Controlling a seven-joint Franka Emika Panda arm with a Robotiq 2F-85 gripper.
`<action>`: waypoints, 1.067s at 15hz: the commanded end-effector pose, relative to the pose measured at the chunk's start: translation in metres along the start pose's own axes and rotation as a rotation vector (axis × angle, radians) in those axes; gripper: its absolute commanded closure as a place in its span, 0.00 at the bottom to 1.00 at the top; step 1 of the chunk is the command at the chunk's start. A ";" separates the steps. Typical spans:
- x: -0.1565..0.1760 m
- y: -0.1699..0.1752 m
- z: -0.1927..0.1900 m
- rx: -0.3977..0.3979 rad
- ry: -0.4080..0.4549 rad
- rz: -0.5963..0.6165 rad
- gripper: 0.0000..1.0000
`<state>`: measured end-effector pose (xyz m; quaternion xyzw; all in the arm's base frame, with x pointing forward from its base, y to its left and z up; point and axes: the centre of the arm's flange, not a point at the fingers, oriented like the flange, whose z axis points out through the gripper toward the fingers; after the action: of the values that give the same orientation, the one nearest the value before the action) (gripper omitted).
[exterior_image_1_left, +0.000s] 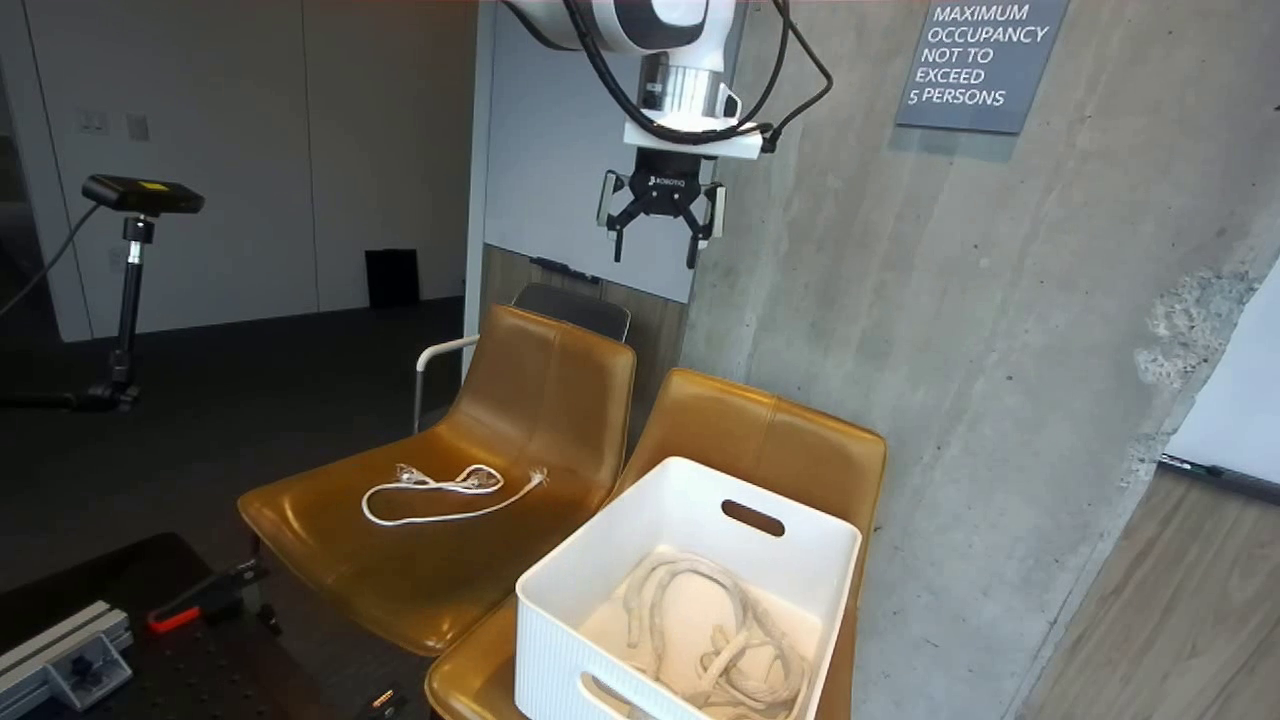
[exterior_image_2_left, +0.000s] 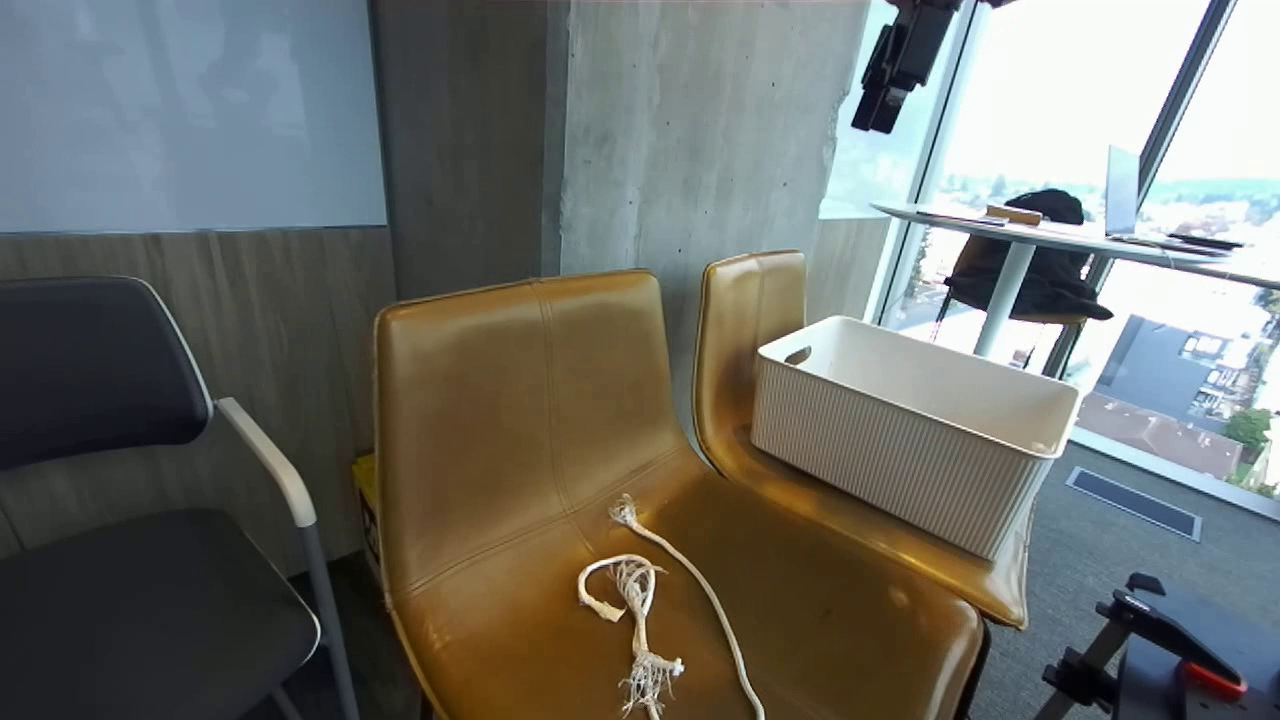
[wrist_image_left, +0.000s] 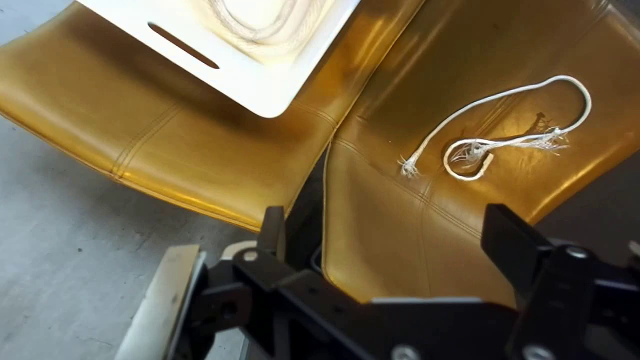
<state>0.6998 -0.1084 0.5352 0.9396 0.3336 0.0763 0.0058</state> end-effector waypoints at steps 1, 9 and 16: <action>-0.001 -0.080 0.048 -0.016 0.013 -0.030 0.00; 0.026 -0.196 0.171 -0.029 0.002 -0.089 0.00; 0.042 -0.327 0.274 -0.001 0.015 -0.168 0.00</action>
<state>0.5850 0.1548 0.2707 0.9115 0.4056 0.0672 0.0047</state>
